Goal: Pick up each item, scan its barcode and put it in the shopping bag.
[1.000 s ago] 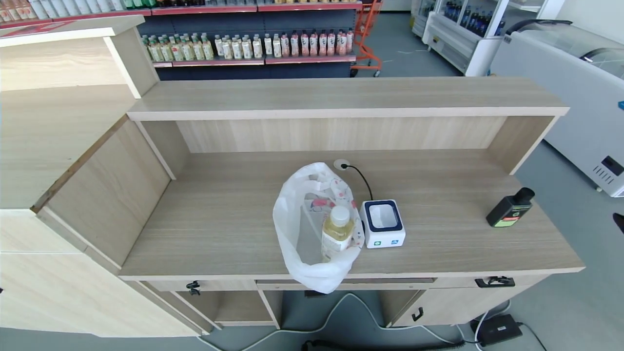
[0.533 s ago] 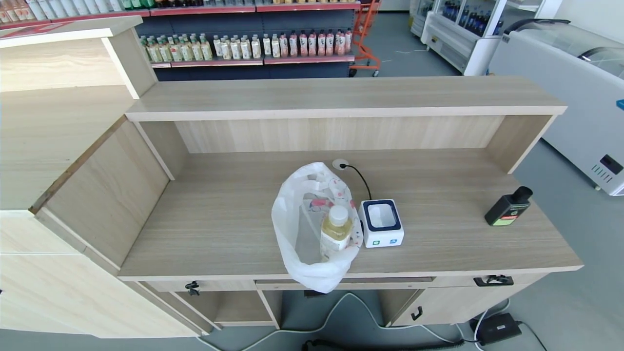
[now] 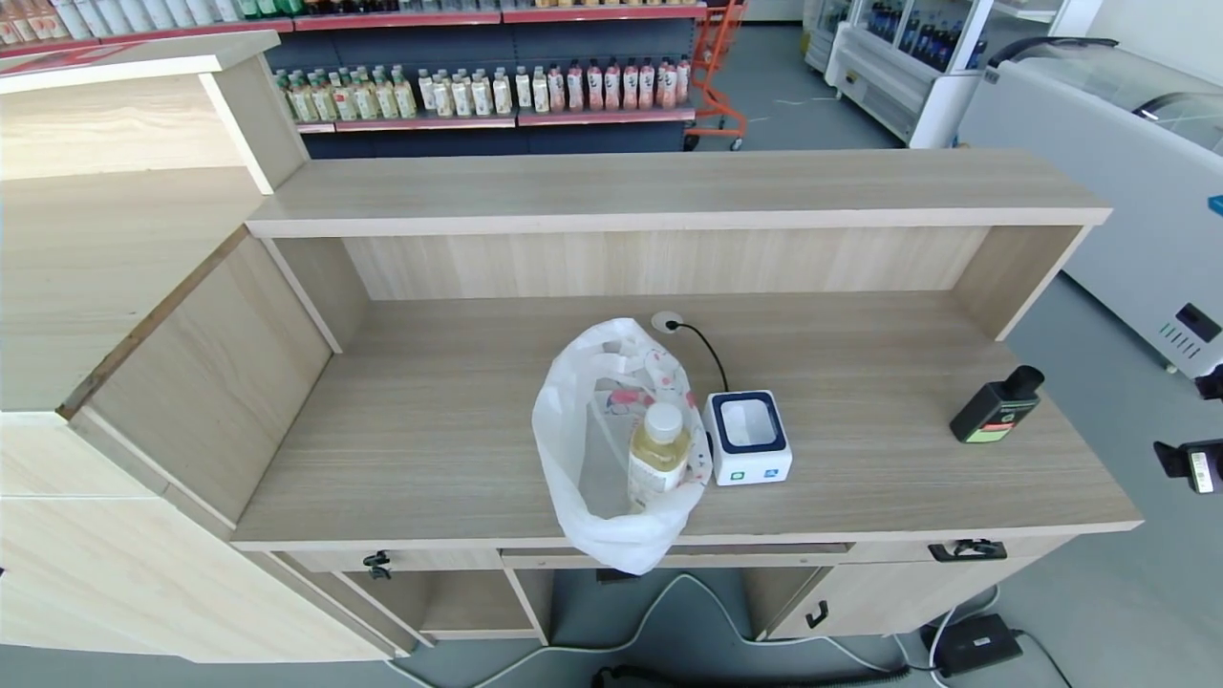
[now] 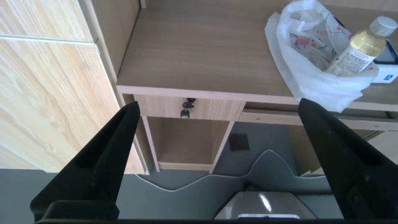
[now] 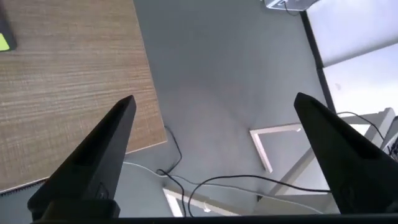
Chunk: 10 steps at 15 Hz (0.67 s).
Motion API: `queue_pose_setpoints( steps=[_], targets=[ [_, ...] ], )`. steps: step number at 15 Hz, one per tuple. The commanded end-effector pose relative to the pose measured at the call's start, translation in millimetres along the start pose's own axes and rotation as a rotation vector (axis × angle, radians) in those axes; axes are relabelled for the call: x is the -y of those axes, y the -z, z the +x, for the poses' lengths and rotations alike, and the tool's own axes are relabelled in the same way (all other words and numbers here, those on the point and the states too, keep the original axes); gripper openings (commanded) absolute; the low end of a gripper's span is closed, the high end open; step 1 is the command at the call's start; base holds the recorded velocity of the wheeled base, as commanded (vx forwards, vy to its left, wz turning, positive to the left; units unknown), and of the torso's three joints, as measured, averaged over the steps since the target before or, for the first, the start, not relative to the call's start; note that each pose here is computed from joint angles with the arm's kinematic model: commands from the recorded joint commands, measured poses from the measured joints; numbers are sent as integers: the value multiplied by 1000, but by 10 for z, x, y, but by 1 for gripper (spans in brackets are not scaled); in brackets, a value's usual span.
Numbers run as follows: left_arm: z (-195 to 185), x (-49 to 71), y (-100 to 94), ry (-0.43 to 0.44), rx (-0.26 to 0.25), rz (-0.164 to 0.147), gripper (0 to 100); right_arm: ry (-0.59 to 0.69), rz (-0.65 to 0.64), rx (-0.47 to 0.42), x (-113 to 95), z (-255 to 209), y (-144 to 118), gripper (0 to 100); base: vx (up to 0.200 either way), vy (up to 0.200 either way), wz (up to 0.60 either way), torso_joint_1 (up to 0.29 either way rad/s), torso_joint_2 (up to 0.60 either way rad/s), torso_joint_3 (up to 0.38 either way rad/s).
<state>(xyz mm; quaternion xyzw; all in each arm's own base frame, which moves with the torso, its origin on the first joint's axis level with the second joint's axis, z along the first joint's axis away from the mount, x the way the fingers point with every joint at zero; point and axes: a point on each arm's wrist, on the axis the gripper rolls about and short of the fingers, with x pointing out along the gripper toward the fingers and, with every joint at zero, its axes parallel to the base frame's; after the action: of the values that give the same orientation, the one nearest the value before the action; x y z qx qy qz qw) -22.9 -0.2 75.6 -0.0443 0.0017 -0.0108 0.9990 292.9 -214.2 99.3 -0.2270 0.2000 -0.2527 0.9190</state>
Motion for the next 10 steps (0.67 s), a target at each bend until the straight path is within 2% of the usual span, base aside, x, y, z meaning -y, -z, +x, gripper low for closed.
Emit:
queue_pose_setpoints(
  steps=[1,9,10],
  targets=[
    [0,0,0,0,1,0,100,-37,3,19,-120,124,-29,100,0,0,0,0,0,0],
    [0,0,1,0,-1,0,100,-146,-8,86,-414,262,-156,100,0,0,0,0,0,0],
    [0,0,1,0,-1,0,100,-169,8,110,-513,305,-234,100,0,0,0,0,0,0]
  ],
)
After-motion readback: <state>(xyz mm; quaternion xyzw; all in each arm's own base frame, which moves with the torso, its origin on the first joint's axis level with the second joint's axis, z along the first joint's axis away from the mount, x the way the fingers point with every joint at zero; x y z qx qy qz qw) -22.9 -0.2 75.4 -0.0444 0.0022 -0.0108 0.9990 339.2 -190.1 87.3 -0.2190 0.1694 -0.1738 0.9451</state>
